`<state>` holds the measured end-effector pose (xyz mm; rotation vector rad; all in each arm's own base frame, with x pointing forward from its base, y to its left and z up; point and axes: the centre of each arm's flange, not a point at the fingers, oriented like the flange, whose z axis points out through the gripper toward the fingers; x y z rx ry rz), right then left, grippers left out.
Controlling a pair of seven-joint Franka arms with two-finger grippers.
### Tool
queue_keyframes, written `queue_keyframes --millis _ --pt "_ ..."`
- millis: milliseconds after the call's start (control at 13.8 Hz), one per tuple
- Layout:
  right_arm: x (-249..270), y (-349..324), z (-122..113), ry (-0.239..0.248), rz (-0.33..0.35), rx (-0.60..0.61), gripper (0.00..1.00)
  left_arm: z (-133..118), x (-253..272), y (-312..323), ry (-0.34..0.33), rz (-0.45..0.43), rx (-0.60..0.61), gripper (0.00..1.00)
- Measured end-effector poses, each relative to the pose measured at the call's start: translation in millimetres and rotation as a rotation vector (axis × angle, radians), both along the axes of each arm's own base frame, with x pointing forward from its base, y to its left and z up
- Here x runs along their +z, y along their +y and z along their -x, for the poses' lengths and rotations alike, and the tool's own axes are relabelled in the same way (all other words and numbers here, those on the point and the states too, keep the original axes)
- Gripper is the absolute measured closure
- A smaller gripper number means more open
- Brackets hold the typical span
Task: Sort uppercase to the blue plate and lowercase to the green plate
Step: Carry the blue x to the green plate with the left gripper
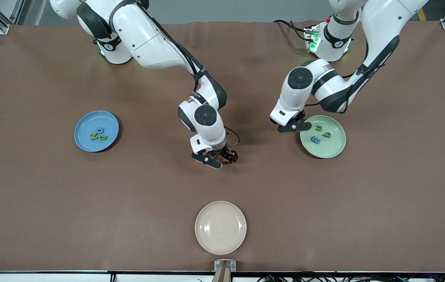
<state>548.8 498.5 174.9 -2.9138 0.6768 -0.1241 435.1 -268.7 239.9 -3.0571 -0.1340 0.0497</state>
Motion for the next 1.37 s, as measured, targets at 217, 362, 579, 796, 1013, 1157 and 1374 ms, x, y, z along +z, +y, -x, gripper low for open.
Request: queue_keyframes --millis 217,362,579,796,1013,1157,1374 --pt "0 0 0 0.001 0.001 0.000 0.07 -1 -3 51 -0.003 -0.033 -0.006 0.67" --pt "0 0 0 0.002 0.003 0.001 0.11 -3 -7 86 0.001 -0.050 -0.009 0.67" --pt "-2 0 1 0.005 0.007 0.003 0.15 0 -17 118 0.021 -0.065 -0.024 0.67" --pt "-8 2 4 0.008 0.013 0.008 0.20 4 -19 116 0.013 -0.055 -0.040 0.67" --pt "-8 4 4 0.002 0.011 0.011 0.26 3 -17 112 -0.006 -0.029 -0.047 0.67" --pt "-6 5 4 -0.002 0.007 0.012 0.31 3 -17 110 -0.011 -0.012 -0.049 0.67" --pt "-3 10 4 -0.012 -0.003 0.016 0.56 1 -19 110 -0.022 0.010 -0.060 0.67"
